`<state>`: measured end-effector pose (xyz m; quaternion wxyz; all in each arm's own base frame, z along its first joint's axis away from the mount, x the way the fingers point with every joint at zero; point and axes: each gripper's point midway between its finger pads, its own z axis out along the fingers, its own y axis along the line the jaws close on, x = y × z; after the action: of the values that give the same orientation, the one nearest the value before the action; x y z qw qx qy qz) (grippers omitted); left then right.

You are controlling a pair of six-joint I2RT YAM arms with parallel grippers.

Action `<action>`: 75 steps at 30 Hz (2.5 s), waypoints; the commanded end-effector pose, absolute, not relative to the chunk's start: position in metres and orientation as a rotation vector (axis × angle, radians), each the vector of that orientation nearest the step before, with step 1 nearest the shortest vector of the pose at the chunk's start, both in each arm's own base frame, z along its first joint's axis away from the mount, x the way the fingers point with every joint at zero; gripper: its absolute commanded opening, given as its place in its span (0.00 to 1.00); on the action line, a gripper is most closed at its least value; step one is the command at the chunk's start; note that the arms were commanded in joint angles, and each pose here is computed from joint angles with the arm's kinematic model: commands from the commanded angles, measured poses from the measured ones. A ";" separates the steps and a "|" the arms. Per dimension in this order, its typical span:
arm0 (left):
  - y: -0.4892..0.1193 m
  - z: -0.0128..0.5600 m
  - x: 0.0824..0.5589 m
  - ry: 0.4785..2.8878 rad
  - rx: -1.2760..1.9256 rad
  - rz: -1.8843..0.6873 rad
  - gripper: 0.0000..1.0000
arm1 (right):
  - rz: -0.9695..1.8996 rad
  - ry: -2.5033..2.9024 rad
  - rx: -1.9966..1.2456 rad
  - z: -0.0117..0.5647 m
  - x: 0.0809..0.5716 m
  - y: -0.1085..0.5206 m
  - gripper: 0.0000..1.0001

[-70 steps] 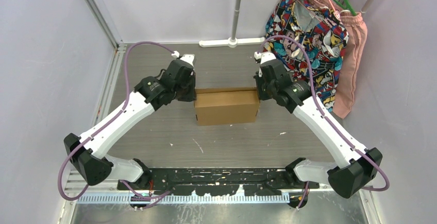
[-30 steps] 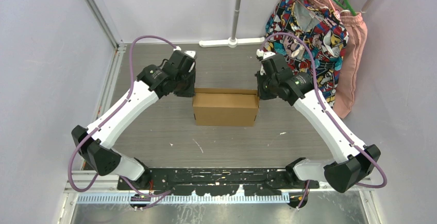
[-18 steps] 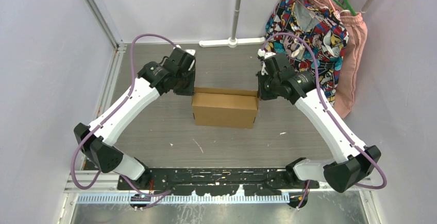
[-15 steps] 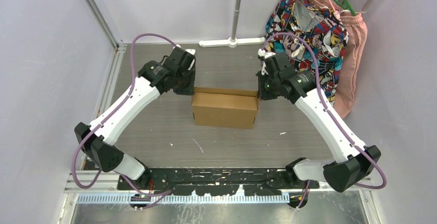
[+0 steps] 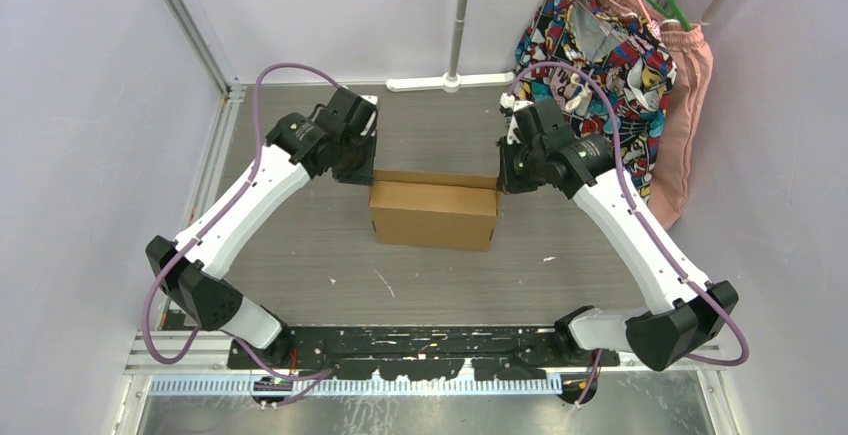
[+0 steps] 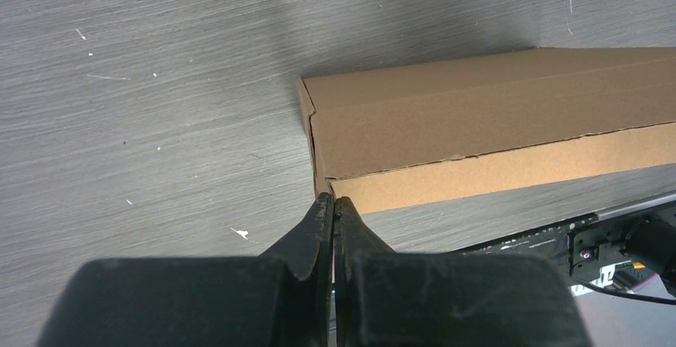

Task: Fold the paper box

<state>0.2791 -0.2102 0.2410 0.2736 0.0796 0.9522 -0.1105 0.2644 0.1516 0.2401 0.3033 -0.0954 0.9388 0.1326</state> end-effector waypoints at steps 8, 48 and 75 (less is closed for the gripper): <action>-0.219 0.254 0.278 2.561 0.249 -0.366 0.00 | 0.453 2.489 -0.249 0.255 0.266 0.163 0.01; -0.230 0.255 0.278 2.621 0.234 -0.394 0.02 | 0.519 2.549 -0.261 0.248 0.260 0.166 0.01; -0.236 0.227 0.267 2.577 0.143 -0.448 0.00 | 0.502 2.511 -0.244 0.250 0.264 0.164 0.01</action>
<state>0.2721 -0.2152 0.2276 0.2499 0.0457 0.9588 -0.1269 0.2622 0.1501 0.2381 0.2571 -0.0793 0.9510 0.1522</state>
